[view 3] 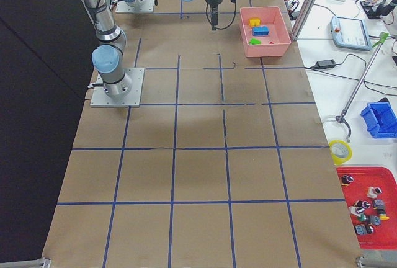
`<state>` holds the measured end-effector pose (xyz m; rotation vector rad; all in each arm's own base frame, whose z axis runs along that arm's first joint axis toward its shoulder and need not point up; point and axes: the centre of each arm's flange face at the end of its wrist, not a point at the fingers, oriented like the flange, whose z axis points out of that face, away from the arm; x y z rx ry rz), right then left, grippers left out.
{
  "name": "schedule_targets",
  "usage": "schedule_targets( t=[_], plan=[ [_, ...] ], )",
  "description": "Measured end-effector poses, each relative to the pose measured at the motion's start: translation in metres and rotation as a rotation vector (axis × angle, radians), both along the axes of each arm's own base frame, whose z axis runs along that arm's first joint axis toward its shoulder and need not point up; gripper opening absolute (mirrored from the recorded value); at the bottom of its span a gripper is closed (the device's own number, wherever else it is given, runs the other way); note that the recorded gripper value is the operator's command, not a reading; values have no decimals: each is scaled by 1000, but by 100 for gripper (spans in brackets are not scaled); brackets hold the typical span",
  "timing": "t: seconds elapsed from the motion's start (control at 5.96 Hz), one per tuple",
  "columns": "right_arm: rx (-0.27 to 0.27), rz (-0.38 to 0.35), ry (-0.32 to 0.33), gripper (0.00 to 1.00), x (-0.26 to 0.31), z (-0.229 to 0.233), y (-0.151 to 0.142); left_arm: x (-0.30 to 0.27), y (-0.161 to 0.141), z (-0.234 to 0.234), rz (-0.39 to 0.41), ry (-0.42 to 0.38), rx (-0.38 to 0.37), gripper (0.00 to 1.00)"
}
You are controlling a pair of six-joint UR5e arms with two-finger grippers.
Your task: Put all blocks into box
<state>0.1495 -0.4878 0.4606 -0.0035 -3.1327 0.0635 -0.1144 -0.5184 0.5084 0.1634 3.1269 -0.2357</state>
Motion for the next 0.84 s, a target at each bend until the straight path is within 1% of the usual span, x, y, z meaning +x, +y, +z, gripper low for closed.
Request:
schedule_targets(
  t=[0.34,0.84],
  plan=[
    [15,6,1,100,4,13,2,-1,0,0,21,9,1,100],
    [19,8,-1,100,4,12,3,-3,0,1,32,28,-1,99]
  ],
)
